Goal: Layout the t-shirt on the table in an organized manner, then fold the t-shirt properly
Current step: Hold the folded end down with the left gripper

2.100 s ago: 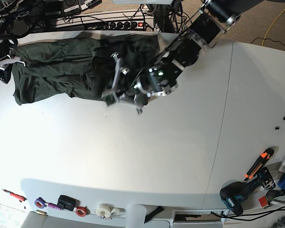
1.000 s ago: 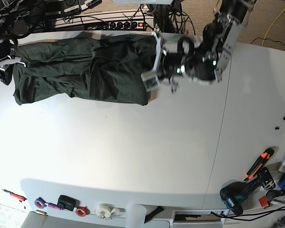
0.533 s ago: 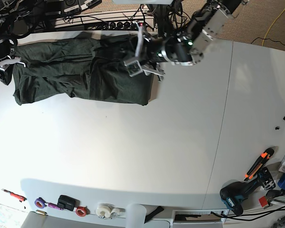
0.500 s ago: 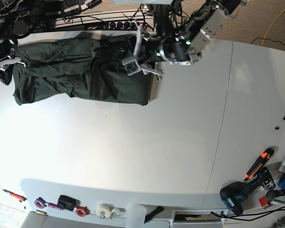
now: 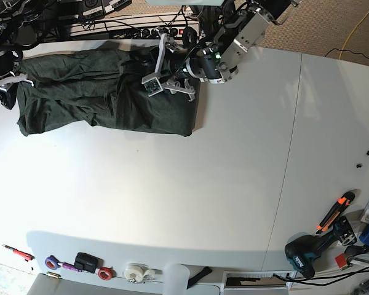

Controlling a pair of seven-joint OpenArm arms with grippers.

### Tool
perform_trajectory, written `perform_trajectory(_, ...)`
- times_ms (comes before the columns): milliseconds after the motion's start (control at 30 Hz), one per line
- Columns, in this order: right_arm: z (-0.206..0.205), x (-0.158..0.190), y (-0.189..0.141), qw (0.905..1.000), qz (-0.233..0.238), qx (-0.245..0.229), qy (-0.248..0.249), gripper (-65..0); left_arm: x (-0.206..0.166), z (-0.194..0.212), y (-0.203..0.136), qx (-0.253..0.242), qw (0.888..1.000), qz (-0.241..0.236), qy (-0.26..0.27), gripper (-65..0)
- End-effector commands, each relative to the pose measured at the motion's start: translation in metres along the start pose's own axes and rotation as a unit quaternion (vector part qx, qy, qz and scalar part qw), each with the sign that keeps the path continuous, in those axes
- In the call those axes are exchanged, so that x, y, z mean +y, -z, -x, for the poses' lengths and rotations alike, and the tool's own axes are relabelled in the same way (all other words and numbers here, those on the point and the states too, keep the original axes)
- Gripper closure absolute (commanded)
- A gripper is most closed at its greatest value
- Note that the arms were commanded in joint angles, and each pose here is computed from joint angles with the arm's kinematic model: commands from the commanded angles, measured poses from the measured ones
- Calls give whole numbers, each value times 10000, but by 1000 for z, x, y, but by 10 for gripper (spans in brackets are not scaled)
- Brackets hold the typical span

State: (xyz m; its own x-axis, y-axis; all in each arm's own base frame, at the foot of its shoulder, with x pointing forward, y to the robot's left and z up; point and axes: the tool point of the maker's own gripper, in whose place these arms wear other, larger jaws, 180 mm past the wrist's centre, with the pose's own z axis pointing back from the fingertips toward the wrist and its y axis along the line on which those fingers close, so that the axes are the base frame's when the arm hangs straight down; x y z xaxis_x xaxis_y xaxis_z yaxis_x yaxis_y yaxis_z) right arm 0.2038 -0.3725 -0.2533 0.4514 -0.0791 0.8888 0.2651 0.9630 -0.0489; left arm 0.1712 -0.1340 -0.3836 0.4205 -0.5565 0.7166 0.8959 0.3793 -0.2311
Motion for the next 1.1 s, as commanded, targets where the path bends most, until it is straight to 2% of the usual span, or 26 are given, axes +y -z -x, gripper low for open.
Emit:
perform_trajectory(0, -16, -1, -2, 9996, -8, -271, -72, 0, -1, -13, -2, -200, 9998, 20, 45, -225)
perform_trajectory(133, -18, 1, -2, 9995, -55, -316, -42, 0, -4, -21, -3, -359, 9993, 84, 10, -75)
perform_trajectory(300, -18, 1, -2, 9995, -55, -325, -40, 0, -16, -39, -4, -629, 9975, 330, 11, 0)
perform_trajectory(500, -18, 1, -2, 9994, -55, -326, -40, 0, -42, -65, -6, -1082, 9897, 932, -136, 0)
perform_trajectory(833, -18, 1, -2, 9994, -55, -332, -40, 0, -42, -84, -8, -1426, 9853, 937, -114, 0)
perform_trajectory(900, -18, 1, -2, 9994, -55, -334, -40, 0, -46, -86, -10, -1474, 9833, 1066, -60, -1)
perform_trajectory(1000, -19, 1, -2, 9994, -55, -344, -41, 0, -57, -88, -13, -1568, 9783, 1350, 116, -62)
perform_trajectory(1067, -19, 1, -2, 9994, -55, -340, -41, 0, -62, -89, -15, -1618, 9754, 1482, 191, -150)
